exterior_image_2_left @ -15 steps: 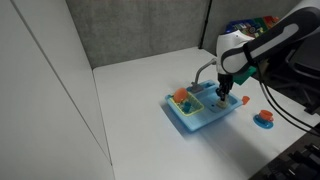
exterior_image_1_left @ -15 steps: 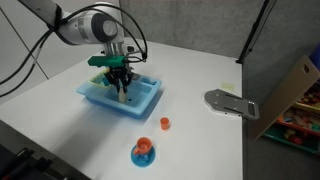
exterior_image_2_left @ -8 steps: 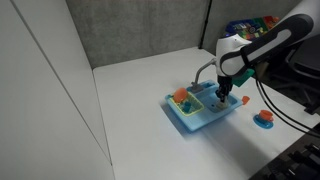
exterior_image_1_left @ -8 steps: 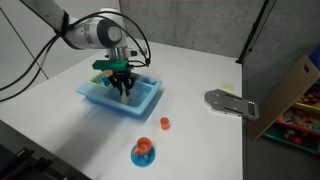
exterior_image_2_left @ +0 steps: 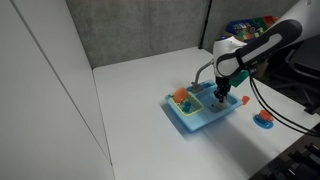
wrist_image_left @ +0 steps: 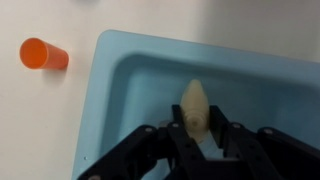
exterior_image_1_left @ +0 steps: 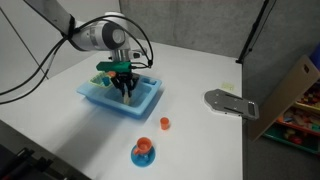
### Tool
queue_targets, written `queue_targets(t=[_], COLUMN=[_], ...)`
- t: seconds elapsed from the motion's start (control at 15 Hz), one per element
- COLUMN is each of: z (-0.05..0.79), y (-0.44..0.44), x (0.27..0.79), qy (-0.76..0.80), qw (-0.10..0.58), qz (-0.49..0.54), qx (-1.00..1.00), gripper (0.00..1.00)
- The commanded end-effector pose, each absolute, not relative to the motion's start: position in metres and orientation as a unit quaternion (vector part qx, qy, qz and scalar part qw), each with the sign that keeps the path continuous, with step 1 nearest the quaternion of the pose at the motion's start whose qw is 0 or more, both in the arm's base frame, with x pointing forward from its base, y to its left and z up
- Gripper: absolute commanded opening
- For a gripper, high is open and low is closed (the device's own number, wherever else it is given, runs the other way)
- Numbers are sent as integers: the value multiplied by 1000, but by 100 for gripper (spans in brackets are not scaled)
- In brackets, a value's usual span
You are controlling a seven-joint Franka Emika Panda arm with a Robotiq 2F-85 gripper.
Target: Put the white bottle inside the sink
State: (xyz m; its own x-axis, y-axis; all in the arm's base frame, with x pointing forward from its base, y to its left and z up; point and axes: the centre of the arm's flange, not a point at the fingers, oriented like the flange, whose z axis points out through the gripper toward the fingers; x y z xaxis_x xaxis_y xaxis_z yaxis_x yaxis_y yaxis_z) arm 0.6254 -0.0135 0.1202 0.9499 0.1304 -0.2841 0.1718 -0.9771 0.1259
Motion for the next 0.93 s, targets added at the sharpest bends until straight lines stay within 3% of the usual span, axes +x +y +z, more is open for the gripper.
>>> queue_targets(t=[0.0,0.07,0.13,0.2,0.6,0.87], z=[116,117,119,121,142,166], y=[-16,-16,-16,-16,-15,-11], x=[637,636,635,634,621,616], qy=[76,77,78,81,98,113], qw=[73,72,72,70,68,60], qz=[-147,-148,-148,-149,-148,-147], qx=[984,983,983,983,982,981], gripper=[10,28,57,58,100,100])
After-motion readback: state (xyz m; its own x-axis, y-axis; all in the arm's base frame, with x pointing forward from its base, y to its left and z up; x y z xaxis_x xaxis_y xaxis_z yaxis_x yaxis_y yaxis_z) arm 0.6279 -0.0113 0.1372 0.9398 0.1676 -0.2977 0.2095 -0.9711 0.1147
